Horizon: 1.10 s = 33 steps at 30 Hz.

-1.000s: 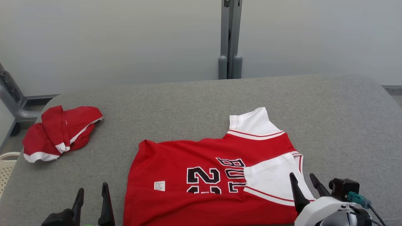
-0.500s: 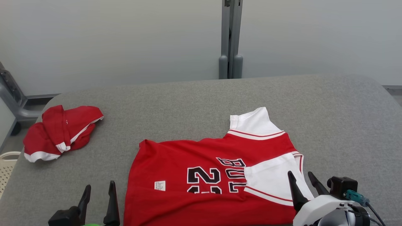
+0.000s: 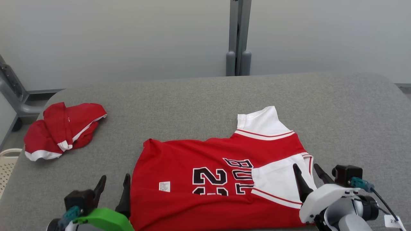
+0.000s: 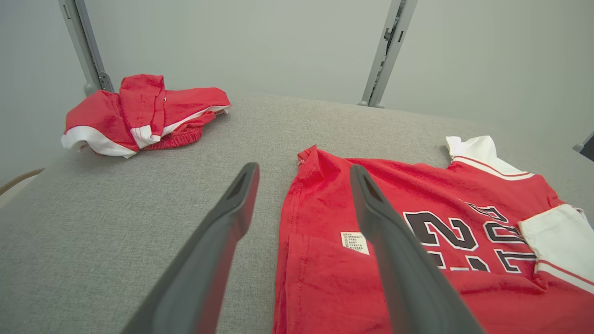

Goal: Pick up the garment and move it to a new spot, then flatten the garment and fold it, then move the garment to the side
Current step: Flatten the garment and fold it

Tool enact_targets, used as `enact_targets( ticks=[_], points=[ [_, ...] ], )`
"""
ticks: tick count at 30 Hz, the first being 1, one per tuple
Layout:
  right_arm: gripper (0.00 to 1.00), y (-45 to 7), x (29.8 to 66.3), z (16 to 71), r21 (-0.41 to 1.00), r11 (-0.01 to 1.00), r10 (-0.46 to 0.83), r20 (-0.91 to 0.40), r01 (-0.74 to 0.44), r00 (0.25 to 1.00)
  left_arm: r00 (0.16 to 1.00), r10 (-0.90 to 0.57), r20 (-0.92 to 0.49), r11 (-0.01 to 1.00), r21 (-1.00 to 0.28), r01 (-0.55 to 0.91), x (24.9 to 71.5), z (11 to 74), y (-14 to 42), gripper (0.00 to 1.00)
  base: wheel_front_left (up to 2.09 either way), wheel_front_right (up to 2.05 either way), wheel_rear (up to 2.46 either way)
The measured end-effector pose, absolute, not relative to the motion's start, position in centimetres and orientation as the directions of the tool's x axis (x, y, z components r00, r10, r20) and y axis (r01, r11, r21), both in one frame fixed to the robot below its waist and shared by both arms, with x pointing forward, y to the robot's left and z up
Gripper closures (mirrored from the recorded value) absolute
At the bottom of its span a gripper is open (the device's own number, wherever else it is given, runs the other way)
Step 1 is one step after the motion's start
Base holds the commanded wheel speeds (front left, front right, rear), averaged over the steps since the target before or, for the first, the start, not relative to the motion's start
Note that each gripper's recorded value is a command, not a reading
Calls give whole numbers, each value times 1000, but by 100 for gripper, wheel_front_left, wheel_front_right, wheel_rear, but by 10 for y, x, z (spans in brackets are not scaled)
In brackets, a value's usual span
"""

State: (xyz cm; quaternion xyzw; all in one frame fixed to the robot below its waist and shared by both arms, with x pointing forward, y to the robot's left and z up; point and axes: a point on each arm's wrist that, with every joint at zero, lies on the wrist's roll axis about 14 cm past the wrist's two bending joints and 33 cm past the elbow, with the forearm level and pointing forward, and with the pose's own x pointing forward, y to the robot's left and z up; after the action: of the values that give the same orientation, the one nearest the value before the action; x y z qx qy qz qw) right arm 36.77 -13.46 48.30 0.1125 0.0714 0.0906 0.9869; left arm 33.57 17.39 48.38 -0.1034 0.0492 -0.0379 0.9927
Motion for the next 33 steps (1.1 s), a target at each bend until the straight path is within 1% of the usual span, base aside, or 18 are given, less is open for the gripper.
enact_targets(
  ticks=[6, 7, 10, 14, 15, 19, 23, 28, 33],
  points=[
    [0, -128, 397, 481, 172, 967, 229, -270, -187, 935, 954, -161, -255, 983, -123, 133, 373, 475, 159, 0, 0, 0, 0],
    [0, -128, 397, 481, 172, 967, 229, -270, -187, 935, 954, -161, -255, 983, -123, 133, 373, 475, 159, 0, 0, 0, 0],
    [0, -128, 414, 479, 139, 970, 237, -365, -199, 901, 925, -177, -335, 984, -92, 155, 393, 474, 154, 0, 0, 0, 0],
    [0, -135, 447, 490, 87, 973, 230, -456, -214, 860, 869, -194, -454, 980, -53, 190, 424, 471, 145, 0, 0, 0, 0],
    [0, -136, 454, 491, 81, 973, 229, -477, -217, 848, 847, -195, -495, 979, -47, 197, 429, 467, 143, 0, 0, 0, 0],
    [0, -137, 477, 488, 71, 969, 233, -568, -235, 789, 788, -189, -586, 978, -40, 205, 451, 464, 134, 0, 0, 0, 0],
    [0, -138, 499, 484, 86, 967, 240, -619, -240, 748, 737, -166, -655, 979, -21, 201, 466, 455, 127, 0, 0, 0, 0],
    [0, -136, 522, 473, 65, 967, 226, -670, -247, 707, 646, -121, -753, 980, 14, 200, 469, 433, 131, 0, 0, 0, 0],
    [0, -130, 546, 468, 5, 963, 198, -694, -270, 692, 616, -74, -784, 972, 83, 222, 484, 426, 137, 0, 0, 0, 0]
  ],
)
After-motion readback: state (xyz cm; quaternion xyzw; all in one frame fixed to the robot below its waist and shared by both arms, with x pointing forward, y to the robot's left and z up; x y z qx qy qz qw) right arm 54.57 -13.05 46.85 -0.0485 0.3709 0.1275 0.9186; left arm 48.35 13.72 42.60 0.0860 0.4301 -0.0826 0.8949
